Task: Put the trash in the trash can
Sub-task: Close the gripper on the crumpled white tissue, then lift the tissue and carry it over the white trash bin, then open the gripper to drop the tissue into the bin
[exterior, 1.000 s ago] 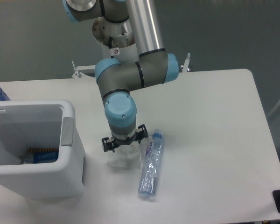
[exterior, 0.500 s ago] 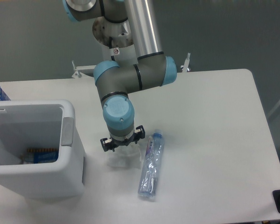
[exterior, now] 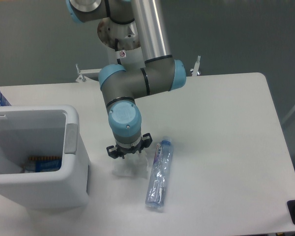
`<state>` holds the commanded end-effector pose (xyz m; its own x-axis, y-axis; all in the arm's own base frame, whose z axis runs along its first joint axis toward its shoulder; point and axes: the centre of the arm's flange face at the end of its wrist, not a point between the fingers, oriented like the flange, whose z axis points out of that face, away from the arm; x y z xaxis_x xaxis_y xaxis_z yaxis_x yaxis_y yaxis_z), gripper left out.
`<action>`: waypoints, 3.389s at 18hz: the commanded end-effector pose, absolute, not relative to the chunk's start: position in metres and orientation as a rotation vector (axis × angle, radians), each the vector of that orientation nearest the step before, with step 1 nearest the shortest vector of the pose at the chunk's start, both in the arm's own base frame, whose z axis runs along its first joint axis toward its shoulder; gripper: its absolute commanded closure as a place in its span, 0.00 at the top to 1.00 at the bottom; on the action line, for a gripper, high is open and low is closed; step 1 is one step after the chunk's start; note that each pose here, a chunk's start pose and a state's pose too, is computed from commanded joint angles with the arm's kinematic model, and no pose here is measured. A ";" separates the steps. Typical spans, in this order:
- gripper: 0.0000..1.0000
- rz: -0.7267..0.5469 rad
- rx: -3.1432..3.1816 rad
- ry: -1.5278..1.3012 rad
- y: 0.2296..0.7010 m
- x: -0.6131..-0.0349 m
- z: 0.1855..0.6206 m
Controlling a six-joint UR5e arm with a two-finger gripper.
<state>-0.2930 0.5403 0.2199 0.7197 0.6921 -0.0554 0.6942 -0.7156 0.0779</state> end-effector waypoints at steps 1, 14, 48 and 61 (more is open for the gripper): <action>0.28 -0.045 2.824 1.141 0.539 -0.294 0.221; 0.00 -0.058 2.826 1.131 0.539 -0.295 0.221; 0.00 0.716 3.508 1.336 0.549 -0.270 0.572; 0.74 0.770 3.493 1.026 0.584 -0.208 0.517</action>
